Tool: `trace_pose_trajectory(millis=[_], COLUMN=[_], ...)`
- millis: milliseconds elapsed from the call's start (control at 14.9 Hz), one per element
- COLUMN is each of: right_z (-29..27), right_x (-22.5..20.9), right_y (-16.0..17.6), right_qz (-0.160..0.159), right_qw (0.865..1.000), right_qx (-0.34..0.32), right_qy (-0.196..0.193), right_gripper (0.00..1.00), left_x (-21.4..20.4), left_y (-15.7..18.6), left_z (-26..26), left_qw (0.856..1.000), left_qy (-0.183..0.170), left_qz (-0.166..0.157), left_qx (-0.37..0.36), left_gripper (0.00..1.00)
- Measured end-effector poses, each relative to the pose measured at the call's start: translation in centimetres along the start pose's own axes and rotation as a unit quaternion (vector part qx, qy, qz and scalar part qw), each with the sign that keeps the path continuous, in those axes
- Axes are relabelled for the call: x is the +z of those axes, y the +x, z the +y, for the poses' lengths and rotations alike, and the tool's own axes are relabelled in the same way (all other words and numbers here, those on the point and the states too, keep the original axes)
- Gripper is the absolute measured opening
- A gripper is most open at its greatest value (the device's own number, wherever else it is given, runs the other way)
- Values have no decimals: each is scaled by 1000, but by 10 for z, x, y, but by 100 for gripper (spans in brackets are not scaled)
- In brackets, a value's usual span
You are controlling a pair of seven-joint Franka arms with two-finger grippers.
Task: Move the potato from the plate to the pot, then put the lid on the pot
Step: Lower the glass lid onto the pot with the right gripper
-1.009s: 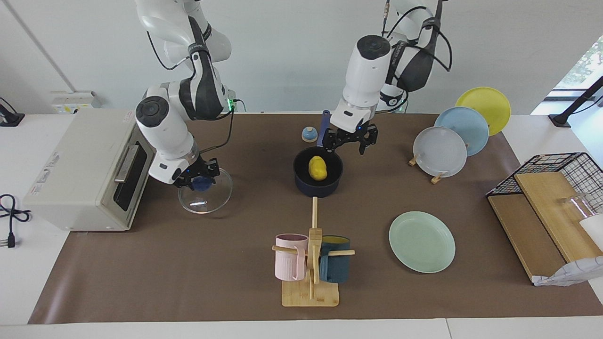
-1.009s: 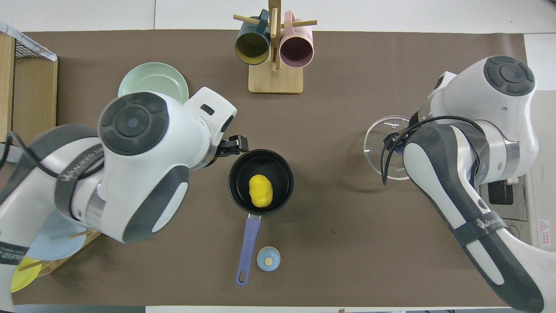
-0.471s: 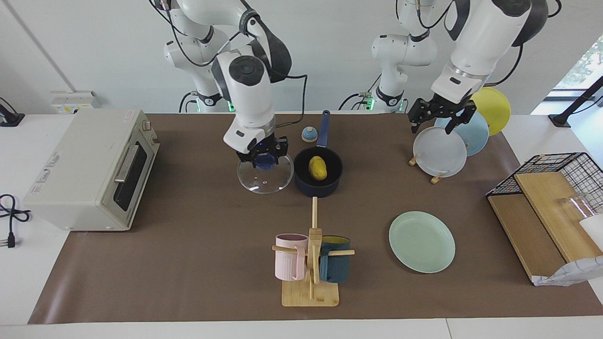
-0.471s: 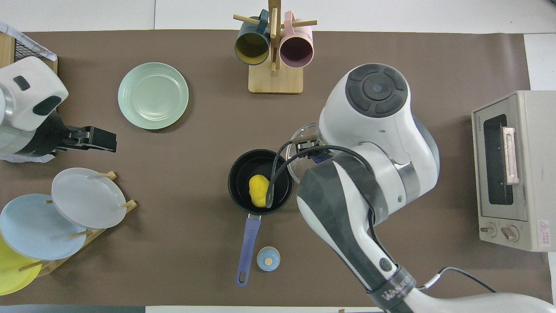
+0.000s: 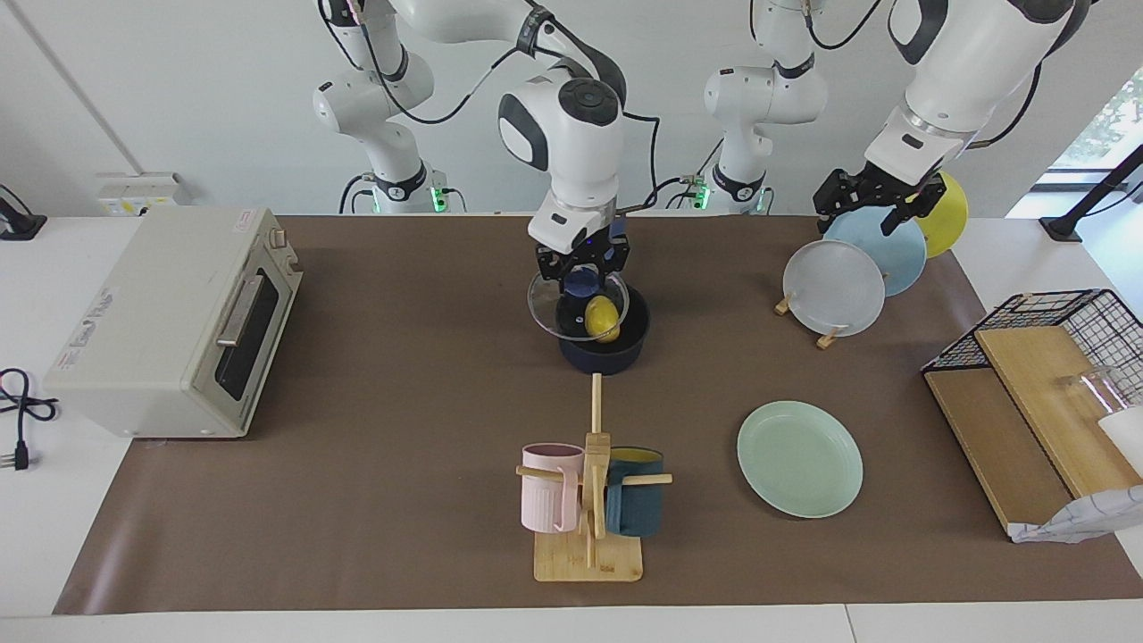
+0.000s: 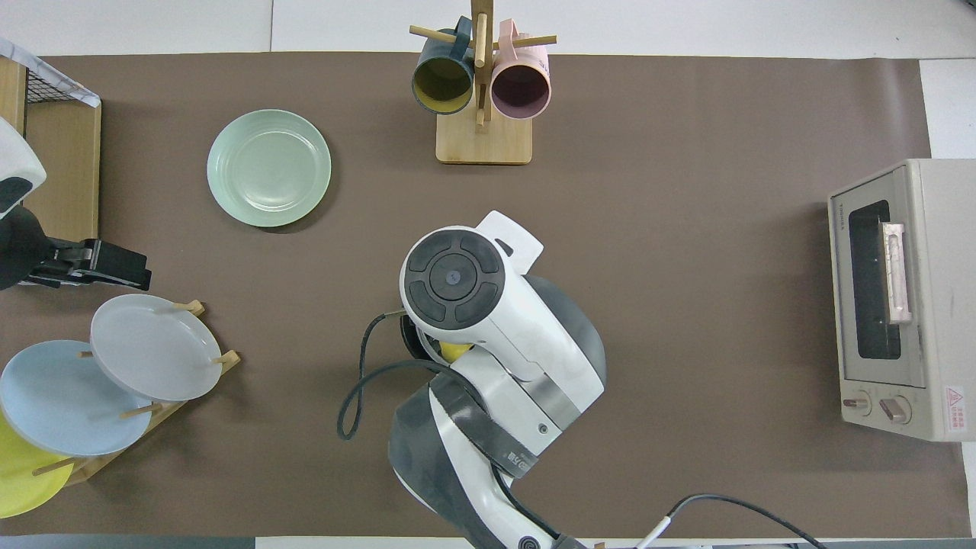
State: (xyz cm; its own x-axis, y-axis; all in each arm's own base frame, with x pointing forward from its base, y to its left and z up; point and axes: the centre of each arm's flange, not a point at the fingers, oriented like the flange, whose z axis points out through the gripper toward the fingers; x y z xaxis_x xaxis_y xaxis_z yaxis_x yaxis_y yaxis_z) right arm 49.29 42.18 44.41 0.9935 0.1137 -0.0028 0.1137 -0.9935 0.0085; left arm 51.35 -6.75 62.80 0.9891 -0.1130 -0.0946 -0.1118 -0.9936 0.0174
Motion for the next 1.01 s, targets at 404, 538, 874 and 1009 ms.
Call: trace_pose_trajectory(millis=[404,538,874,1009], right_z=[-15,-21,-28,-28], right_x=[28,26,25,27], right_y=[2,-1,-4,-5], right_qz=[-4,-3,2,1], right_qw=[1000,1000,1000,1000], right_qx=[9,10,19,18], right_qy=[-3,-2,2,1], right_gripper=[66,66,66,66], left_x=[-37,-34,-21,-19], left_y=[-4,-1,6,6], left_z=[-14,-12,-5,-3], left_qw=[1000,1000,1000,1000], left_qy=[-3,-2,-2,-2], left_qz=[14,15,16,14], left_qx=[-14,-13,-6,-5], left_gripper=[100,100,100,100])
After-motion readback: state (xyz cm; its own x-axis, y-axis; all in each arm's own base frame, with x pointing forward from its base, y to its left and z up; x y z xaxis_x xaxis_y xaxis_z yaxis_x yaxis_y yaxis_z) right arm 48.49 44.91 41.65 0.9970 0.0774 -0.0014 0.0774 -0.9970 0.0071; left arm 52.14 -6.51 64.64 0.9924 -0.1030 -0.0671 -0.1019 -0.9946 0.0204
